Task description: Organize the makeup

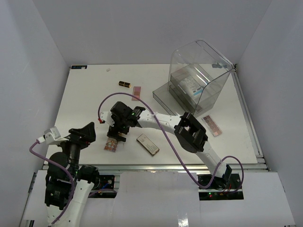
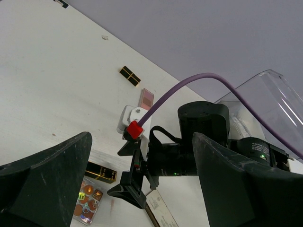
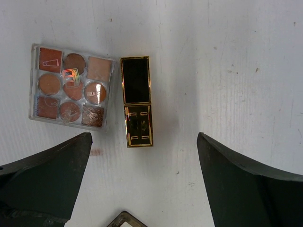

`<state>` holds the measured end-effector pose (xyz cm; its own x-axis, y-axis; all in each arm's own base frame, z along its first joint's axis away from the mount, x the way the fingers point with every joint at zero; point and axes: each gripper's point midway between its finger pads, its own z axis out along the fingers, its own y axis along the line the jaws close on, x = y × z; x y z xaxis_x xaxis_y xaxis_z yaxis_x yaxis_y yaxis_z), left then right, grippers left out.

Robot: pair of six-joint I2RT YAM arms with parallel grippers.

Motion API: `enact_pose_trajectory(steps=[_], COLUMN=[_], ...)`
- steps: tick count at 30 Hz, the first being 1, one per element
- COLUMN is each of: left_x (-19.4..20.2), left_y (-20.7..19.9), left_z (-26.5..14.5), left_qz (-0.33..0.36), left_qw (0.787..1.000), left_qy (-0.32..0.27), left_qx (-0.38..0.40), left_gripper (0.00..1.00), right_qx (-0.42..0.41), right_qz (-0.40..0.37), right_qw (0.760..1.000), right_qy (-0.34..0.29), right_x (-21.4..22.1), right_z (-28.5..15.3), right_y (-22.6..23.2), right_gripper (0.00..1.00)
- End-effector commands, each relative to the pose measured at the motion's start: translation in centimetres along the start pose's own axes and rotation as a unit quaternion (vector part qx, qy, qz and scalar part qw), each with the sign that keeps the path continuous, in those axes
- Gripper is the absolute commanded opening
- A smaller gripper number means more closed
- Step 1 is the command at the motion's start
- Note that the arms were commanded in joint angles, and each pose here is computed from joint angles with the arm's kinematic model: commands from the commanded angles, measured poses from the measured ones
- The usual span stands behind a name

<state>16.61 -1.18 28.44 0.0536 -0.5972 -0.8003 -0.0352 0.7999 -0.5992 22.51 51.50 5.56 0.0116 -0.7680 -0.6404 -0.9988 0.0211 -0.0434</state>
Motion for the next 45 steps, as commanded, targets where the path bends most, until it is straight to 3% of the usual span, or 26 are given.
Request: enact_pose_trajectory(steps=[1,29,32,35,40,45], left_x=[0.3,0.2,0.2,0.2,0.1,0.1], left_y=[0.2,-0.1,-0.1,-0.1,-0.1,-0.1], left_z=[0.1,-0.2,-0.2,-0.2,-0.2,-0.2], left_qz=[0.001,-0.001,0.0,0.0,0.0,-0.001], left_qw=[1.0,1.0,1.0,1.0,1.0,1.0], left_qy=[0.003,-0.003,-0.004,-0.004,-0.004,-0.004], left_qx=[-0.002,0.011,0.011,0.011,0.011,0.011], left_gripper=[0.98,0.98,0.98,0.98,0.98,0.98], right_qx=[0.012,0.011,0.004,-0.002,-0.018,-0.018], right_qz=[-0.021,-0.058,-0.059,-0.06,-0.071,-0.075], right_qw=[1.0,0.998,0.998,0.998,0.997,0.995], right_qy=[-0.012,-0.001,-0.007,-0.017,-0.034,-0.061], right_x=[-0.7,0.7,0.3,-0.3,-1.1,-2.3], right_z=[0.8,2.9,3.0,2.6,1.0,-2.8], right_y=[-1.0,-2.2,-2.1,-2.0,-1.4,-1.7], right_gripper=[1.0,0.63,0.53,0.34,0.15,0.1])
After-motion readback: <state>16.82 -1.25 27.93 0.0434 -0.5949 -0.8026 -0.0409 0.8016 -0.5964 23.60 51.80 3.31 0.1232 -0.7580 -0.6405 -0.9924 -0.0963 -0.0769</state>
